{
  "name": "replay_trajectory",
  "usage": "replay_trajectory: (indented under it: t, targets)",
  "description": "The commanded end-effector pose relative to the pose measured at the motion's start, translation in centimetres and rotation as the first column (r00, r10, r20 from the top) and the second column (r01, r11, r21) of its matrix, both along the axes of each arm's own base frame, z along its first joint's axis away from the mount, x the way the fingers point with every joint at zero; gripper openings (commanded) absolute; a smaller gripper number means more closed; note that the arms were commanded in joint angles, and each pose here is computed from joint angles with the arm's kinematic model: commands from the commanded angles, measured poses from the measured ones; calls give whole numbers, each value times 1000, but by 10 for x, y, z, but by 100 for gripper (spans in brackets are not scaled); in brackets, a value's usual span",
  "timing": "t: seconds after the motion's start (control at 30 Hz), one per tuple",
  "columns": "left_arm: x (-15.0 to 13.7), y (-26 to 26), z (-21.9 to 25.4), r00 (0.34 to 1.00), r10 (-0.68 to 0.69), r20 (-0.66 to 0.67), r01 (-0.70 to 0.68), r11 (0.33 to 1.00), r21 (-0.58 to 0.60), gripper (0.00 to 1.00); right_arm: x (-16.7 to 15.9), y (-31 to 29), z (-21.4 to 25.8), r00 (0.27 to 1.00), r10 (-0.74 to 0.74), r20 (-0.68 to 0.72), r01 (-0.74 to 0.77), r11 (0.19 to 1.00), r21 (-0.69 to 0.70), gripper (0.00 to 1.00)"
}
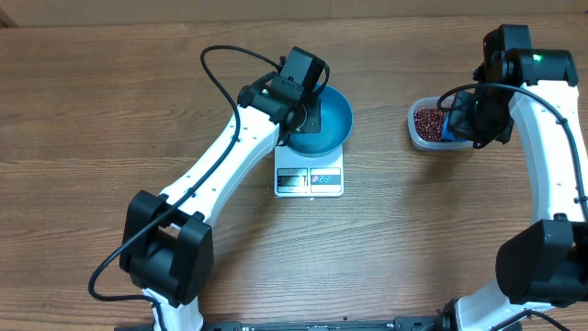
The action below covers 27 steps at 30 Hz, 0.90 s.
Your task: Scoop item into bowl and weigh 150g on scale
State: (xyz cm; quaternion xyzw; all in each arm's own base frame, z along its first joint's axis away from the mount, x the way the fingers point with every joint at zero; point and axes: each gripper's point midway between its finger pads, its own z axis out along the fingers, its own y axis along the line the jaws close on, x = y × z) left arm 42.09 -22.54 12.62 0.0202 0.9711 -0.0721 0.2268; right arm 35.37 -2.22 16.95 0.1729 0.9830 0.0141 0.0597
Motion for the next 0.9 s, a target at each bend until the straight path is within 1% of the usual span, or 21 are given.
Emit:
replay_trajectory:
  t: [0.0, 0.13, 0.27, 0.37, 0.67, 0.87]
  targets:
    - [-2, 4, -36, 998, 23, -60, -19, 998, 64, 4, 0, 0, -3, 1000, -1, -4, 1, 1000, 7, 4]
    - [-3, 8, -49, 996, 29, -89, -21, 996, 89, 4, 0, 0, -3, 1000, -1, -4, 1, 1000, 7, 4]
    - [-9, 23, -53, 993, 57, -103, -39, 985, 166, 4, 0, 0, -3, 1000, -1, -4, 1, 1000, 7, 4]
    - [-9, 30, -53, 993, 70, -100, -49, 979, 196, 4, 0, 0, -3, 1000, -1, -4, 1, 1000, 7, 4]
    - [-7, 45, -54, 988, 105, -114, -80, 975, 206, 4, 0, 0, -3, 1000, -1, -4, 1, 1000, 7, 4]
    - [-11, 48, -55, 985, 109, -134, -78, 973, 217, 4, 0, 0, -3, 1000, -1, -4, 1, 1000, 7, 4]
